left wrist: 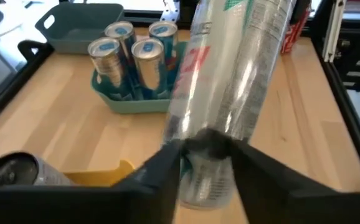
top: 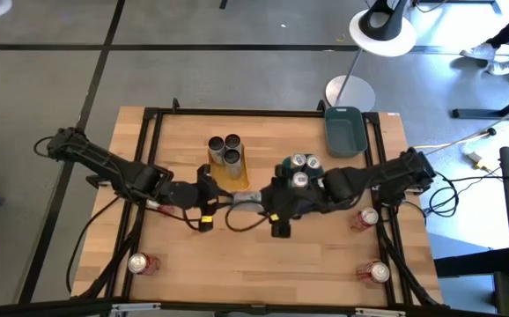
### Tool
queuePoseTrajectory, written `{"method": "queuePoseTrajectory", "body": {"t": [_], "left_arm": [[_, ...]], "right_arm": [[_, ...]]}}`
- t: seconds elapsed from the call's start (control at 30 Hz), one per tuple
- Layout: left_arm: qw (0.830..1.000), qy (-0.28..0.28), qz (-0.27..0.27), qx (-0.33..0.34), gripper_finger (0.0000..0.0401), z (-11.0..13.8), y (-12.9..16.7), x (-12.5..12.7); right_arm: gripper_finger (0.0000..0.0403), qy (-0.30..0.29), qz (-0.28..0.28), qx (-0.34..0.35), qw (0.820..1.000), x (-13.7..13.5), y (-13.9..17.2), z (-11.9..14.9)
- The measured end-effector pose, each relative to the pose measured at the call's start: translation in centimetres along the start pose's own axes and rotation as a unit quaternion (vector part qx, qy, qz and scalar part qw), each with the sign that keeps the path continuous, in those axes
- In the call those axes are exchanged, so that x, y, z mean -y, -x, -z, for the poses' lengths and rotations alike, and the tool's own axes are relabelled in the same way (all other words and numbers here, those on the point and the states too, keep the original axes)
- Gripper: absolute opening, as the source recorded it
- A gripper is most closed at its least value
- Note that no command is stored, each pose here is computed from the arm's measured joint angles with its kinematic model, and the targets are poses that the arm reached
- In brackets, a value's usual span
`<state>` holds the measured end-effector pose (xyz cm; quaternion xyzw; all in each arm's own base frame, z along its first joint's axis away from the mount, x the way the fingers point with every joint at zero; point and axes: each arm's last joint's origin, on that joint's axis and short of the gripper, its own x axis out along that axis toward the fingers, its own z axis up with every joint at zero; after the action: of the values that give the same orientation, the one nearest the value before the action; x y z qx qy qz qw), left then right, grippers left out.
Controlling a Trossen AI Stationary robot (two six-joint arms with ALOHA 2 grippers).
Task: Sort soda cans
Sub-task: Put the white-pink soda can into the yellow bin
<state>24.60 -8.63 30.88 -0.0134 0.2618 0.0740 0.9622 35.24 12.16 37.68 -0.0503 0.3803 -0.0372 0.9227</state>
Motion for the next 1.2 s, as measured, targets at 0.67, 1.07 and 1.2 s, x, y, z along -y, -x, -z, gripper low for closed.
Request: {"method": "queuePoseTrajectory", "body": {"t": [0.67, 1.07, 1.2], "left_arm": [[0.998, 0.007, -0.039, -0.053, 0.0003, 1.8, -1.1, 1.1], [0.994, 0.031, -0.054, -0.091, 0.0001, 2.3, 5.8, -1.3], [0.994, 0.044, -0.058, -0.081, 0.0004, 2.5, 7.5, -2.2]], "right_arm": [[0.0245, 0.068, 0.019, 0.134, 0.988, 0.3, -4.1, -3.1], [0.0245, 0.039, 0.075, 0.116, 0.99, 3.9, -8.5, -3.3], [0.0245, 0.02, 0.092, 0.078, 0.992, 4.9, -10.6, -2.5]]}}
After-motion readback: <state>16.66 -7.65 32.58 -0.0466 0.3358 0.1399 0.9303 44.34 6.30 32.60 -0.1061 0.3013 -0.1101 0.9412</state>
